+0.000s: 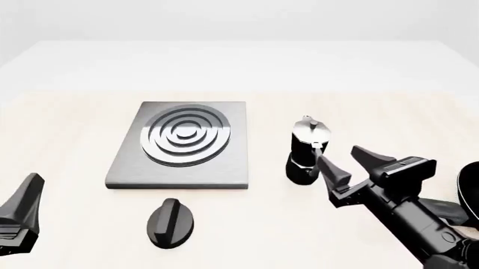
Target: Put the moka pot on the stove.
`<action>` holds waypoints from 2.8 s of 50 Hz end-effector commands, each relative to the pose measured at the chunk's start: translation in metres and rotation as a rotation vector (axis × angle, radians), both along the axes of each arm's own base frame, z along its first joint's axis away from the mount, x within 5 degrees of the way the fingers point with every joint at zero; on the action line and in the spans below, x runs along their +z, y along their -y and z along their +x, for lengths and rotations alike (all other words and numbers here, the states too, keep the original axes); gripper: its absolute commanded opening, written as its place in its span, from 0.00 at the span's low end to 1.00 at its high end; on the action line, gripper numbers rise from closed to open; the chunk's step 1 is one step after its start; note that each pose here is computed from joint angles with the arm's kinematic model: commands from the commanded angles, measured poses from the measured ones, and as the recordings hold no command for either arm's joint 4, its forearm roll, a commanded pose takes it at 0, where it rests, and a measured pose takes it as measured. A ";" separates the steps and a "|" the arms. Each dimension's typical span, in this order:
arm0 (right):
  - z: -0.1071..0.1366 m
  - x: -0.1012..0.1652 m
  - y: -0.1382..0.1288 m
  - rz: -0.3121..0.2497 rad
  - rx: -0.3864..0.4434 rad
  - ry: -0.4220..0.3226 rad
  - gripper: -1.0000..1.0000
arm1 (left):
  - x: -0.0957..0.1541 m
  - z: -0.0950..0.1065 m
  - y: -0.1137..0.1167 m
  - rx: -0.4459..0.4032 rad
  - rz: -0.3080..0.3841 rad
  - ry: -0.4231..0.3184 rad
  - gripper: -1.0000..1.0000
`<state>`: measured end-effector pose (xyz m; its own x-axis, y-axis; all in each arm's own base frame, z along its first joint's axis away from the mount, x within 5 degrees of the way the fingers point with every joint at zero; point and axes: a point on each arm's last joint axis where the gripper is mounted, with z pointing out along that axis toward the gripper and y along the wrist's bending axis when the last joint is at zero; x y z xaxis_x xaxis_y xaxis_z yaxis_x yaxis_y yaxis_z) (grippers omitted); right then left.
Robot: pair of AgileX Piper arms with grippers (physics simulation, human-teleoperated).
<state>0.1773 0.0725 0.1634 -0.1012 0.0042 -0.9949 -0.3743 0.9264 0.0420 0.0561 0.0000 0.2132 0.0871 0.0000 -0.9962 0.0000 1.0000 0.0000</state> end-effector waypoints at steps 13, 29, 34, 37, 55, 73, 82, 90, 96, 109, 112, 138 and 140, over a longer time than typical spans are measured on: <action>0.010 -0.010 -0.007 -0.014 0.015 -0.037 1.00 | 0.000 0.000 0.000 0.000 0.000 0.000 1.00; 0.017 -0.015 -0.013 -0.021 0.026 -0.054 1.00 | 0.000 0.000 0.000 0.000 0.000 0.000 1.00; 0.019 -0.017 -0.015 -0.021 0.031 -0.061 1.00 | 0.000 0.000 0.000 0.000 0.000 0.000 1.00; 0.019 -0.017 -0.016 -0.021 0.032 -0.063 1.00 | 0.000 0.000 0.000 0.000 0.000 0.000 1.00; 0.030 -0.036 -0.027 -0.033 0.053 -0.131 1.00 | 0.000 0.000 0.000 0.000 0.000 0.000 1.00; 0.033 -0.038 -0.028 -0.038 0.055 -0.137 1.00 | 0.000 0.000 0.000 0.000 0.000 0.000 1.00; 0.030 -0.036 -0.029 -0.028 0.060 -0.134 0.00 | 0.000 0.000 0.000 0.000 0.000 0.000 1.00; 0.023 -0.026 -0.026 -0.033 0.066 -0.090 0.00 | 0.000 0.000 0.000 0.000 0.000 0.000 1.00; 0.019 -0.019 -0.023 -0.037 0.069 -0.061 0.00 | 0.000 0.000 0.000 0.000 0.000 0.000 1.00; 0.011 -0.006 -0.021 -0.069 0.078 0.014 0.00 | 0.000 0.000 0.000 0.000 0.000 0.000 1.00; 0.010 -0.003 -0.020 -0.072 0.079 0.025 0.00 | 0.000 0.000 0.000 0.000 0.000 0.000 1.00; 0.008 0.023 -0.023 -0.044 0.090 0.090 0.00 | 0.000 0.000 0.000 0.000 0.000 0.000 1.00; 0.009 0.026 -0.023 -0.042 0.088 0.092 0.00 | 0.000 0.000 0.000 0.000 0.000 0.000 1.00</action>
<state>0.1850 0.0936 0.1733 -0.0404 -0.0688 -0.9968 -0.4537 0.8901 -0.0430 0.0561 0.0000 0.2132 0.0871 0.0000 -0.9962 0.0000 1.0000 0.0000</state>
